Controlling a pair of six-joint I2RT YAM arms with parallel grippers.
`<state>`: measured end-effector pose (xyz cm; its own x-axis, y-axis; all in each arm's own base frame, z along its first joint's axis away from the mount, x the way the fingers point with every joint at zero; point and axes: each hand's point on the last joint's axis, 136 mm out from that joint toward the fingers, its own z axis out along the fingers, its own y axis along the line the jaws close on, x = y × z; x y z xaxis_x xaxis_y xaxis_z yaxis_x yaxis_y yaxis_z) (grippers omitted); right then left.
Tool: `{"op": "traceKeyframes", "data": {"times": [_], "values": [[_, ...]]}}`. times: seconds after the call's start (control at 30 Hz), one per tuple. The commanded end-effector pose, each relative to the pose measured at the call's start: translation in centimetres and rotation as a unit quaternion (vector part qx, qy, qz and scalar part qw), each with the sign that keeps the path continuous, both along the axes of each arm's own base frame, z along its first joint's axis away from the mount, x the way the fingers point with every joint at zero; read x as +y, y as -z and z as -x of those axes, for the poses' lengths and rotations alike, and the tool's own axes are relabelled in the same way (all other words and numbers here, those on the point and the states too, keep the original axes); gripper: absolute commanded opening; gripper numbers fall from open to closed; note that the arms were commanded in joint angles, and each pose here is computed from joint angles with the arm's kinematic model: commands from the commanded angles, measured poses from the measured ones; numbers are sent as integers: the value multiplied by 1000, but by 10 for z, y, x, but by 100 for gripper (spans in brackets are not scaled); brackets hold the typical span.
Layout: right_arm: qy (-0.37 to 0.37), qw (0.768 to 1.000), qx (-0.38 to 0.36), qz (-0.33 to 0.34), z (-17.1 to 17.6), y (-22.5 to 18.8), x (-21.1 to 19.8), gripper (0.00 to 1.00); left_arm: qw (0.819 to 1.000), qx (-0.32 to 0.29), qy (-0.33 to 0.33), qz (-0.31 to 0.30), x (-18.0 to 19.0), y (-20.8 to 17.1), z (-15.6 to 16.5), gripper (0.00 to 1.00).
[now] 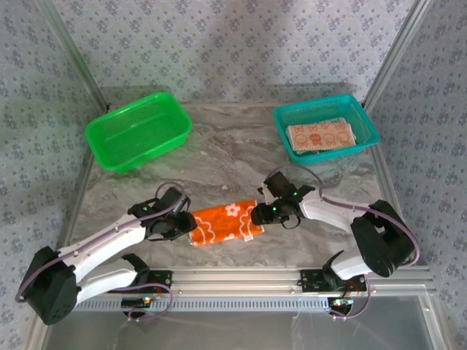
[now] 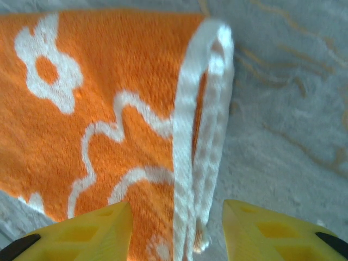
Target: Fold and stack the towels
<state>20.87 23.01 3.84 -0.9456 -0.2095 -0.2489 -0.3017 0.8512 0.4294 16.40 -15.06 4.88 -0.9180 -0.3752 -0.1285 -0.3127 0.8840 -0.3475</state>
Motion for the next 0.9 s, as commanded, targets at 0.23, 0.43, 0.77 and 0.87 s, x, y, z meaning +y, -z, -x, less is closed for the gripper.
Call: {"op": "traceKeyframes", "data": {"times": [0.23,0.43,0.77,0.87], "values": [[7,998,-51,25,-24,12,13,51,999,-13,40,-23,-10,8,-19,35],[4,998,-51,40,-15,23,15,52,999,0,38,-18,-11,19,-14,30],[19,993,-69,92,-4,28,16,52,999,18,46,-16,-15,31,-6,26],[23,993,-65,98,0,31,17,53,999,20,47,-13,-17,33,-5,26]]}}
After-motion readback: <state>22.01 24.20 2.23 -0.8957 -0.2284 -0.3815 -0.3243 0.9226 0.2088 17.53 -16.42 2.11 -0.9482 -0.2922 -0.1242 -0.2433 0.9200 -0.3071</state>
